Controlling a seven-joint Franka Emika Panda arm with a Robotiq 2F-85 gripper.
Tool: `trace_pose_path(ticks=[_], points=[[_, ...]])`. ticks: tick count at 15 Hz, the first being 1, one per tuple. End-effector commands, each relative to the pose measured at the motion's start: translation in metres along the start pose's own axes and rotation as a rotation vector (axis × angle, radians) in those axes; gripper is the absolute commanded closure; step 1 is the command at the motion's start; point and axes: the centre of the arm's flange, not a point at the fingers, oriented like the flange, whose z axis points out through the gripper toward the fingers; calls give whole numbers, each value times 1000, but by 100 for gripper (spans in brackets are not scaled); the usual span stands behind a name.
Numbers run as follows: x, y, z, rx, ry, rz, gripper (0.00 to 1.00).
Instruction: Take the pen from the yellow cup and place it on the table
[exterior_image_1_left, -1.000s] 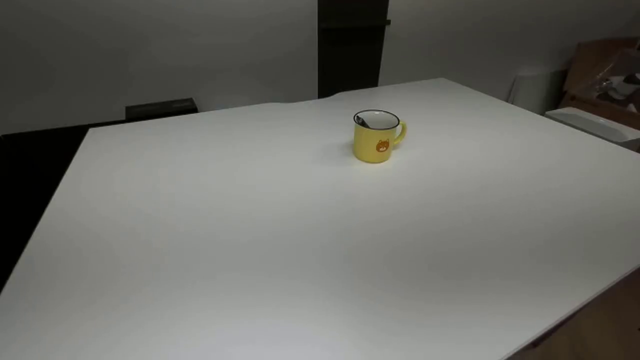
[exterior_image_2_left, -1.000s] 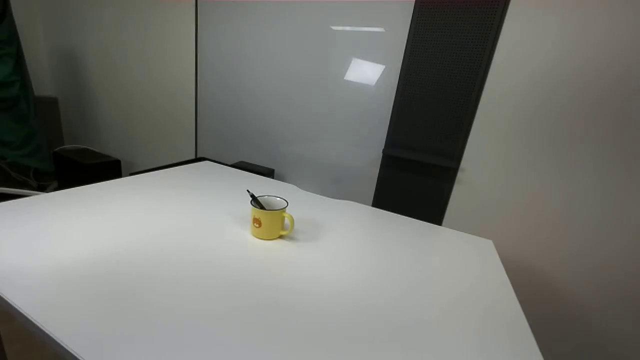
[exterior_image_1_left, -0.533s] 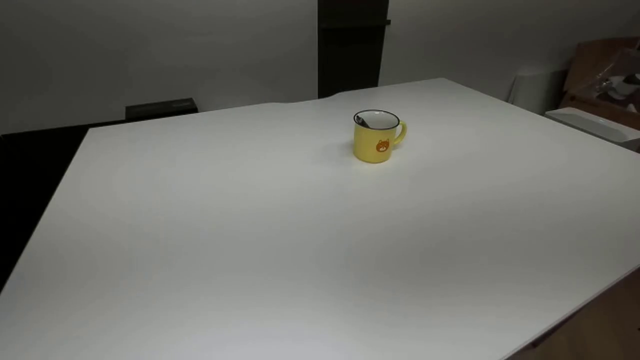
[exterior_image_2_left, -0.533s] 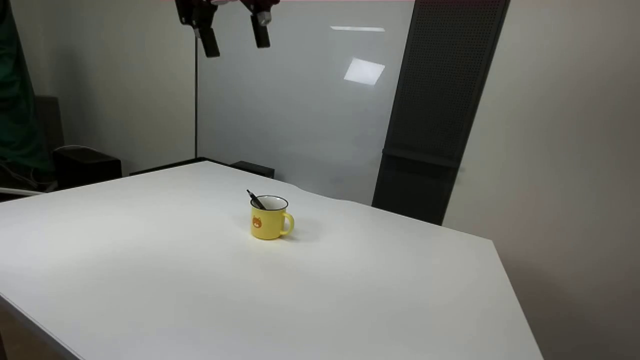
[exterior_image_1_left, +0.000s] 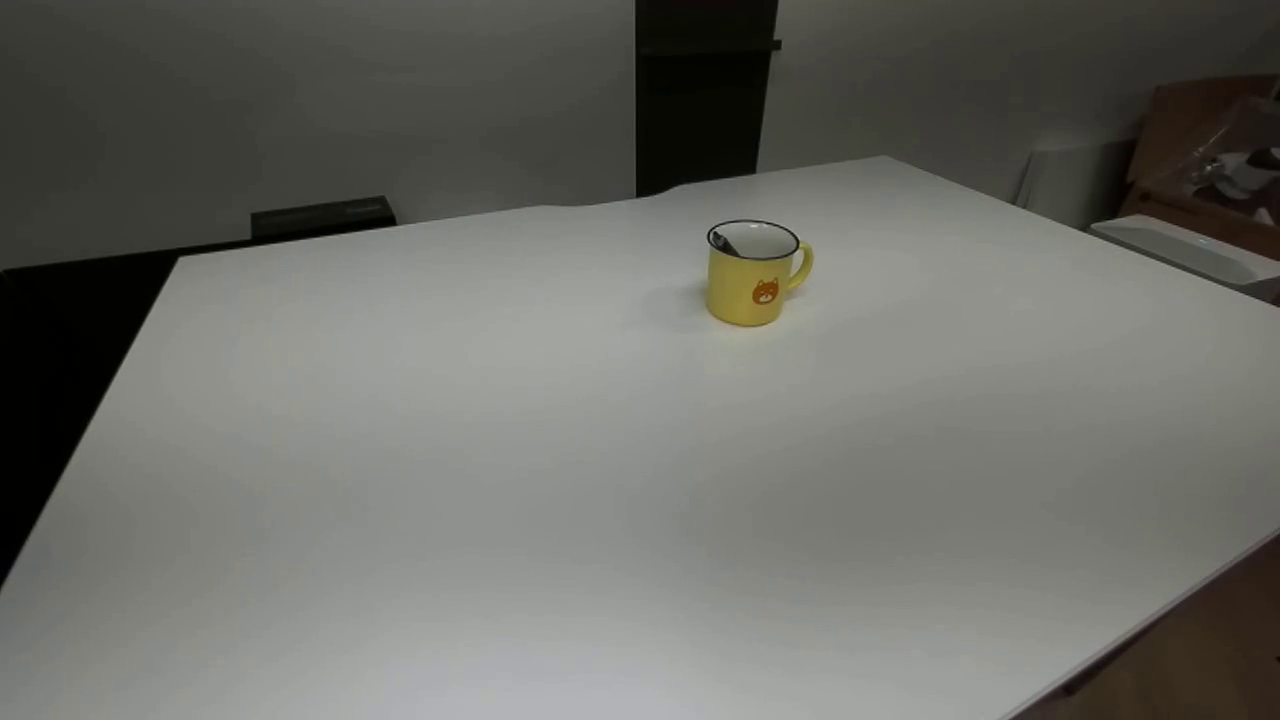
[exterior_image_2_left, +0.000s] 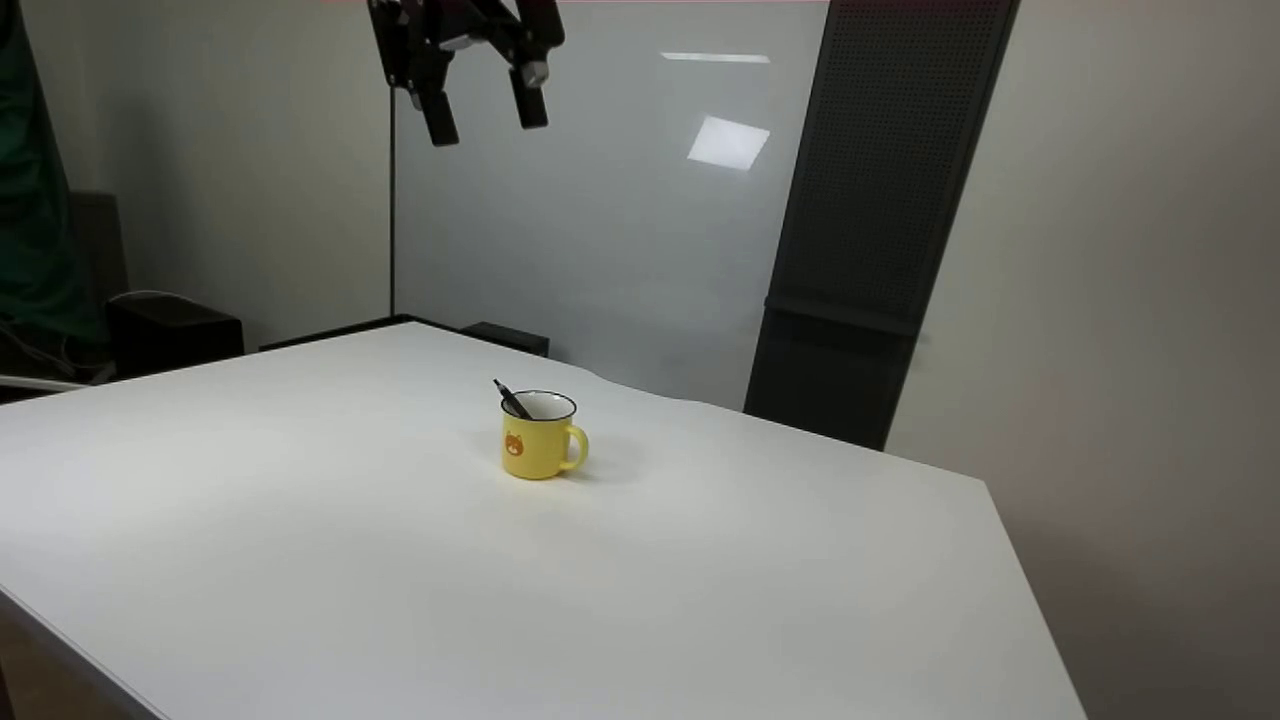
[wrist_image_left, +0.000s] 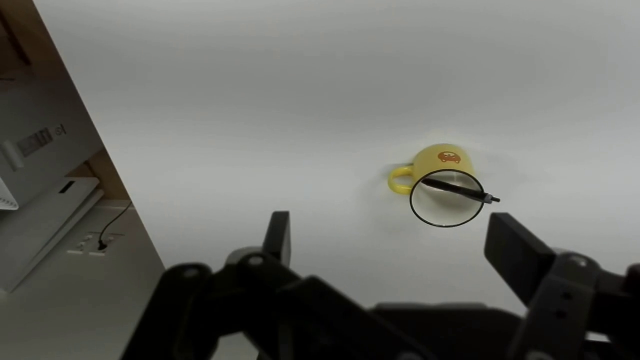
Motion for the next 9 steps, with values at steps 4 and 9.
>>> trace_pose_path(ticks=[4,9], points=[[22,-15,30,-5,34,196,0],[50,-40,88,5,40,386,0]])
